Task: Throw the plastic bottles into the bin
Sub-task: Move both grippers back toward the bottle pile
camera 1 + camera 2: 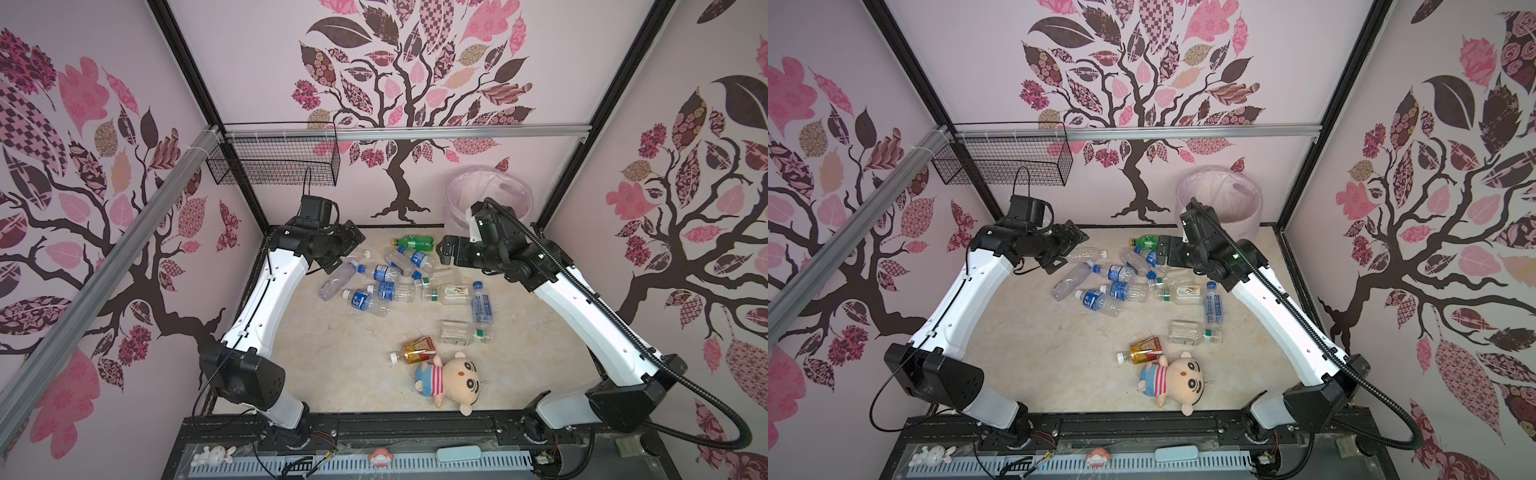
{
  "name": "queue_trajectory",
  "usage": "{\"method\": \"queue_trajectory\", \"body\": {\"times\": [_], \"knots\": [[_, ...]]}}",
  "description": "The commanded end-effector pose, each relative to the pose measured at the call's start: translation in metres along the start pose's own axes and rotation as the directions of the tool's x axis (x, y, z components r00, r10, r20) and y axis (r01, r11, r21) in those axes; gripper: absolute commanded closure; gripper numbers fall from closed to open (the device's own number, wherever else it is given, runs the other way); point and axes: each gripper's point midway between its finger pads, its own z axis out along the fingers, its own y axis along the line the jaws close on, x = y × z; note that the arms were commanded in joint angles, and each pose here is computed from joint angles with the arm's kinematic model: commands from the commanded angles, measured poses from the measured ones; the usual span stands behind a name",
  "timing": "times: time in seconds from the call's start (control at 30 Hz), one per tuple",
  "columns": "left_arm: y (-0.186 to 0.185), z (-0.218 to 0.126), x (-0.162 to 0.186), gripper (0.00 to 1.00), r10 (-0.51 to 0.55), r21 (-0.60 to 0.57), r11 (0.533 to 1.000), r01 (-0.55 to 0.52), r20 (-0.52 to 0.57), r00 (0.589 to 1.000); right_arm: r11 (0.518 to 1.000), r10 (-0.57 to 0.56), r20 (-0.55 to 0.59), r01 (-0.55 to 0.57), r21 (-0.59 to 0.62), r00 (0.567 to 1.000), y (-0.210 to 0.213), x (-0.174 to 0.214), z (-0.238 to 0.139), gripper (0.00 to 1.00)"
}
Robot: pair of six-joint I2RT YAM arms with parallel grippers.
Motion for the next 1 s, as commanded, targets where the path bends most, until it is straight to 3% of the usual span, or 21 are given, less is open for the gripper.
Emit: {"method": "queue_trajectory", "body": {"times": [0.0, 0.17, 0.33, 0.7, 0.97], "knots": [[0.047, 0.016, -0.011, 0.03, 0.056, -0.170, 0.984, -0.053, 0.013, 0.998, 0.995, -0.052, 0.064, 0.058, -0.086, 0.997, 0.016, -0.001, -0.020, 0.00], [0.084, 0.023, -0.025, 0.03, 0.086, -0.311, 0.948, -0.072, 0.033, 0.996, 0.982, -0.147, 0.039, 0.150, -0.111, 0.988, 0.022, 0.023, -0.016, 0.00], [0.103, 0.048, -0.029, 0.03, 0.061, -0.334, 0.941, -0.058, 0.001, 0.998, 0.951, -0.264, 0.036, 0.266, -0.158, 0.964, 0.054, 0.047, -0.007, 0.00], [0.129, 0.078, -0.034, 0.03, 0.204, -0.430, 0.872, -0.235, -0.118, 0.972, 0.930, -0.314, -0.027, 0.302, -0.208, 0.949, 0.076, 0.067, 0.030, 0.00], [0.139, 0.105, -0.036, 0.03, 0.273, -0.417, 0.850, -0.321, -0.172, 0.946, 0.917, -0.349, -0.067, 0.326, -0.228, 0.935, 0.089, 0.076, 0.056, 0.00]]}}
